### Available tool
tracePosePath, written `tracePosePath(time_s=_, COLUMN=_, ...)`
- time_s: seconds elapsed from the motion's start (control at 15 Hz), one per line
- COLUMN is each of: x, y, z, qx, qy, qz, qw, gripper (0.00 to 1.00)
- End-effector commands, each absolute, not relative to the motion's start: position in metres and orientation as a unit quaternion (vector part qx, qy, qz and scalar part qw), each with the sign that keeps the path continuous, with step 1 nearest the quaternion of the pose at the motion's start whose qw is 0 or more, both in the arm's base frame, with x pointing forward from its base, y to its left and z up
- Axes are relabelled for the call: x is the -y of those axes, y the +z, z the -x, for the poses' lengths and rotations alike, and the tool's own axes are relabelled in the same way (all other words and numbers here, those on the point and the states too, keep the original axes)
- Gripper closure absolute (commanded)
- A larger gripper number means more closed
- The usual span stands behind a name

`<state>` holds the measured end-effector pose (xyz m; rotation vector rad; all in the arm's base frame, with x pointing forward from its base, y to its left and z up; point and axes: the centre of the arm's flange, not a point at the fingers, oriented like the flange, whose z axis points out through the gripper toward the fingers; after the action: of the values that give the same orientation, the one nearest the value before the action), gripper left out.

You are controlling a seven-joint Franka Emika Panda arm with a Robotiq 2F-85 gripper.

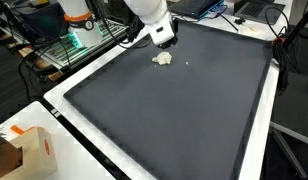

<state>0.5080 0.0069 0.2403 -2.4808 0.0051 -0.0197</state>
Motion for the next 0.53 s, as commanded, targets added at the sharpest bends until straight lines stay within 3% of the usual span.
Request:
tracePosePath(time_s=0.0, x=-0.003, y=0.240, z=-0.510, qx=-0.034, qy=-0.003, qz=0.945, qw=0.326, gripper=0.97)
tracePosePath(time_s=0.47, x=-0.002, y=0.256, z=-0.511, qx=-0.070, qy=-0.012, qz=0.953, qw=0.293, gripper=0.97)
